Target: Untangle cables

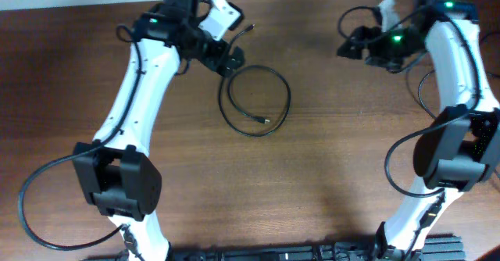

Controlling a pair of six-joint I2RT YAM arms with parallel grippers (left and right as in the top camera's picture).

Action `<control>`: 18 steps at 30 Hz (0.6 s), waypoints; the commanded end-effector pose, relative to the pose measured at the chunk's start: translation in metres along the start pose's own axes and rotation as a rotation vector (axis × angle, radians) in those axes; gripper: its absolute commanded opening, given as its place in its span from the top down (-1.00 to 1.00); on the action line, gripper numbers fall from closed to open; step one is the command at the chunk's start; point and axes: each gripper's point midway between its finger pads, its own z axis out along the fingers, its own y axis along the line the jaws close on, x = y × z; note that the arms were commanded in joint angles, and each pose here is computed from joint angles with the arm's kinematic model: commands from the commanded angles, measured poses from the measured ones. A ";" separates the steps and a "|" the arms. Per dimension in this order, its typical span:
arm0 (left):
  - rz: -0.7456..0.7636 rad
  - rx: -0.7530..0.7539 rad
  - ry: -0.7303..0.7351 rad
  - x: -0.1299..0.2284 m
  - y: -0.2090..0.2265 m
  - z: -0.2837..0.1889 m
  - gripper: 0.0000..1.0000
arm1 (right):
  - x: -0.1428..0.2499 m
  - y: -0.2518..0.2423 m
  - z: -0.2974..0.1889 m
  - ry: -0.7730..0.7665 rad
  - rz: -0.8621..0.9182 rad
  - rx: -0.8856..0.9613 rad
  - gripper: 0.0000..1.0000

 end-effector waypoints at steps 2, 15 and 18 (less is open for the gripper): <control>-0.058 -0.050 -0.035 0.003 0.026 -0.024 -0.98 | 0.023 0.021 0.042 0.097 0.084 0.066 -0.96; -0.114 -0.068 -0.016 0.018 0.046 -0.033 -0.97 | 0.092 0.055 0.137 0.226 0.178 0.140 -0.94; -0.114 -0.068 -0.016 0.018 0.046 -0.033 -0.98 | 0.104 0.061 0.146 0.250 0.171 0.145 -0.89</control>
